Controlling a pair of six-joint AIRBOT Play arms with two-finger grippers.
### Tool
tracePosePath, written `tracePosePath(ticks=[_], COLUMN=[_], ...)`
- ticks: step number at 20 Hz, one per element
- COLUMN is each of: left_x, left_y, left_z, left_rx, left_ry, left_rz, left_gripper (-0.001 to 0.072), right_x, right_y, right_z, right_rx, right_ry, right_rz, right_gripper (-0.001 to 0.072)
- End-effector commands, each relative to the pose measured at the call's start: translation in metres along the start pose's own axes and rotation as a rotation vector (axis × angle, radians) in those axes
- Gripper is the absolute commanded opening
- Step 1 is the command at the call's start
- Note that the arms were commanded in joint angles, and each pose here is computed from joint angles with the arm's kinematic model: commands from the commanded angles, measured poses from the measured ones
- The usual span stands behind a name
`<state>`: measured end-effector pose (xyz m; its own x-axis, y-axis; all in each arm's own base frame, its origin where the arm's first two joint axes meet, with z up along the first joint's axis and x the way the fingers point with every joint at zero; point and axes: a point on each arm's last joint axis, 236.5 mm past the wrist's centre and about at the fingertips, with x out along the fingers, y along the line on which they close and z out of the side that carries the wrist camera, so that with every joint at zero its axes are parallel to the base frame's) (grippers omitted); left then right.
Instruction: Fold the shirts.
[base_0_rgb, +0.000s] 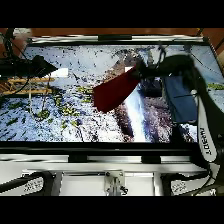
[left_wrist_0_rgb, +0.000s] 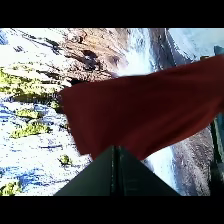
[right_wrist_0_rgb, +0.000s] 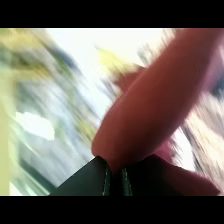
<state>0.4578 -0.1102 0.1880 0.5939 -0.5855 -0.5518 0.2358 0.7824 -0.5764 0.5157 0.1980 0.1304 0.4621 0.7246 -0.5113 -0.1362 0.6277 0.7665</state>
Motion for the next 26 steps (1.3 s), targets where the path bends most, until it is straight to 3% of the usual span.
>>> tracePosePath(ticks=[1,10,17,23,26], left_x=[0.000,0.001,0.011,0.013,0.014], left_y=[0.000,-0.002,-0.022,-0.028,-0.029], left_z=[0.000,-0.001,-0.015,-0.018,-0.018], left_rx=[0.000,0.015,0.061,0.069,0.076], left_ry=[0.001,0.005,0.050,0.059,0.059], left_rz=[0.000,-0.003,-0.038,-0.047,-0.049], left_gripper=[0.0039,0.0039,0.0039,0.0039,0.0039], right_x=[-0.082,-0.217,-0.239,-0.216,-0.212], right_y=[0.053,0.008,-0.048,-0.063,-0.084], right_z=[0.080,0.226,0.271,0.255,0.225], right_rx=[-0.010,0.077,0.081,-0.009,0.102], right_ry=[-0.224,-0.868,-1.126,-0.983,-0.811], right_rz=[0.076,0.050,-0.032,-0.154,-0.186], right_gripper=[0.0067,0.0067,0.0067,0.0067,0.0068])
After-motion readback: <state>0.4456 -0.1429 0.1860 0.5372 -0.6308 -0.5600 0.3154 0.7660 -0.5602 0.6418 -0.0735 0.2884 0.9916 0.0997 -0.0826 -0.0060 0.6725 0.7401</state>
